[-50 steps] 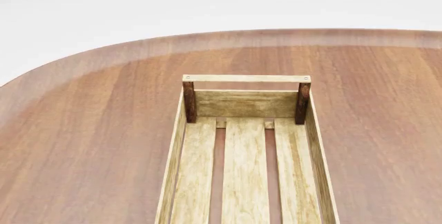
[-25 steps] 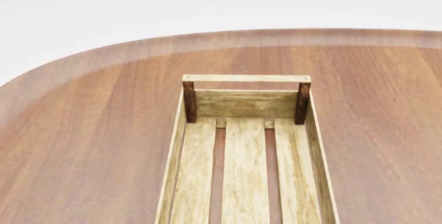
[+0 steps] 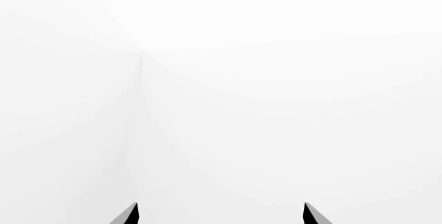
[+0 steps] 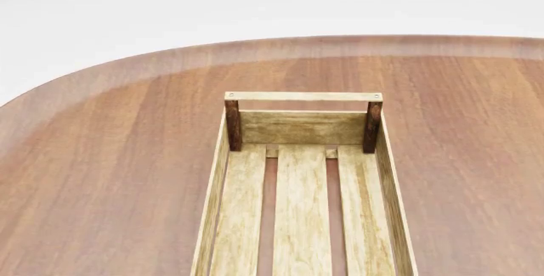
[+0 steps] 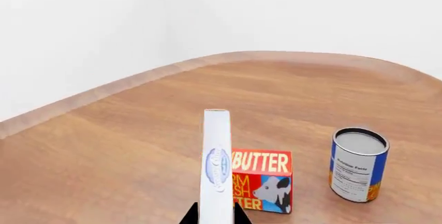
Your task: Pick up the cream cheese and put it in the tray.
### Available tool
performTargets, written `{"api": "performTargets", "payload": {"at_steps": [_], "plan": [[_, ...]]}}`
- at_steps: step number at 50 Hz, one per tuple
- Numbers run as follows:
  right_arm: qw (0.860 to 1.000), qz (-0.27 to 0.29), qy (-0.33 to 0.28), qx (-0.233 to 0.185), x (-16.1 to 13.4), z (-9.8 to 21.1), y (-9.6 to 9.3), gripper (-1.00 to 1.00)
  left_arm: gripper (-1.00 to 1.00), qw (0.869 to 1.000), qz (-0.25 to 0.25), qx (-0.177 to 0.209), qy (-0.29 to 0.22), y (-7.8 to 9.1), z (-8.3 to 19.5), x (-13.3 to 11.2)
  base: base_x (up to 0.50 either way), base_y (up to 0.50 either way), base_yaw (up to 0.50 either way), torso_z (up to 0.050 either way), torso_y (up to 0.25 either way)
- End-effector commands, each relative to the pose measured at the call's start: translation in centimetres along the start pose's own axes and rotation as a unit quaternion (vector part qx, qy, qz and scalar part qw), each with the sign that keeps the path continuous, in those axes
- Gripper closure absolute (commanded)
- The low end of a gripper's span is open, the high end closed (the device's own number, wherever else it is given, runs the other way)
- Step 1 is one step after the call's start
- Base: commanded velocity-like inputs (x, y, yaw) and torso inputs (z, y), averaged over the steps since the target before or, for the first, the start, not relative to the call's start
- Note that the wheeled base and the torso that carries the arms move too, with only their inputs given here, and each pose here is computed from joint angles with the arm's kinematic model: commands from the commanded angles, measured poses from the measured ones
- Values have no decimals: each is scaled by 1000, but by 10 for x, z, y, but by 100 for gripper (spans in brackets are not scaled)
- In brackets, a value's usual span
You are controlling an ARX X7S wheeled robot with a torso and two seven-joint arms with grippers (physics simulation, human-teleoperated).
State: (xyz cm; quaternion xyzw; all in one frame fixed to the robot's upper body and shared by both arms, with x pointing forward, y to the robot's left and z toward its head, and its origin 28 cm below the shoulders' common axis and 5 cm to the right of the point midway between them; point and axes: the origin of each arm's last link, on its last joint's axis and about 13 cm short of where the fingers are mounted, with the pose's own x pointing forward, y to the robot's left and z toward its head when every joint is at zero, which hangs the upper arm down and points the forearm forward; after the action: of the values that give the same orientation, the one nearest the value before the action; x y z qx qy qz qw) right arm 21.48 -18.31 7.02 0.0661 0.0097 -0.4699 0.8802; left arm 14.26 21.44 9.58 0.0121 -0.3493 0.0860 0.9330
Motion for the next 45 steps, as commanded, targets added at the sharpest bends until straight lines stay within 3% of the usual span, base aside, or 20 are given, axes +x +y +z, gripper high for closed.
{"api": "performTargets", "payload": {"at_steps": [1,19,22,34,35,45], "plan": [[996,38,-78,-10,-6,25,11,100,-100,1000,0,-1,2,0,-1,0,0,0,0,0,0],[985,91,-141,-41,-4,48,29,100,-100,1000,1,-2,5,1,-2,1,0,0,0,0,0],[977,139,-153,-55,0,56,38,100,-100,1000,1,-2,6,1,-3,2,0,0,0,0,3],[965,184,-174,-72,4,70,50,100,-100,1000,2,-3,8,1,-4,2,0,0,0,0,0],[953,235,-178,-78,6,78,58,100,-100,1000,3,-2,9,2,-4,2,0,0,0,0,0],[937,272,-195,-97,14,99,68,100,-100,1000,7,1,12,3,-4,4,0,0,0,0,1]]}}
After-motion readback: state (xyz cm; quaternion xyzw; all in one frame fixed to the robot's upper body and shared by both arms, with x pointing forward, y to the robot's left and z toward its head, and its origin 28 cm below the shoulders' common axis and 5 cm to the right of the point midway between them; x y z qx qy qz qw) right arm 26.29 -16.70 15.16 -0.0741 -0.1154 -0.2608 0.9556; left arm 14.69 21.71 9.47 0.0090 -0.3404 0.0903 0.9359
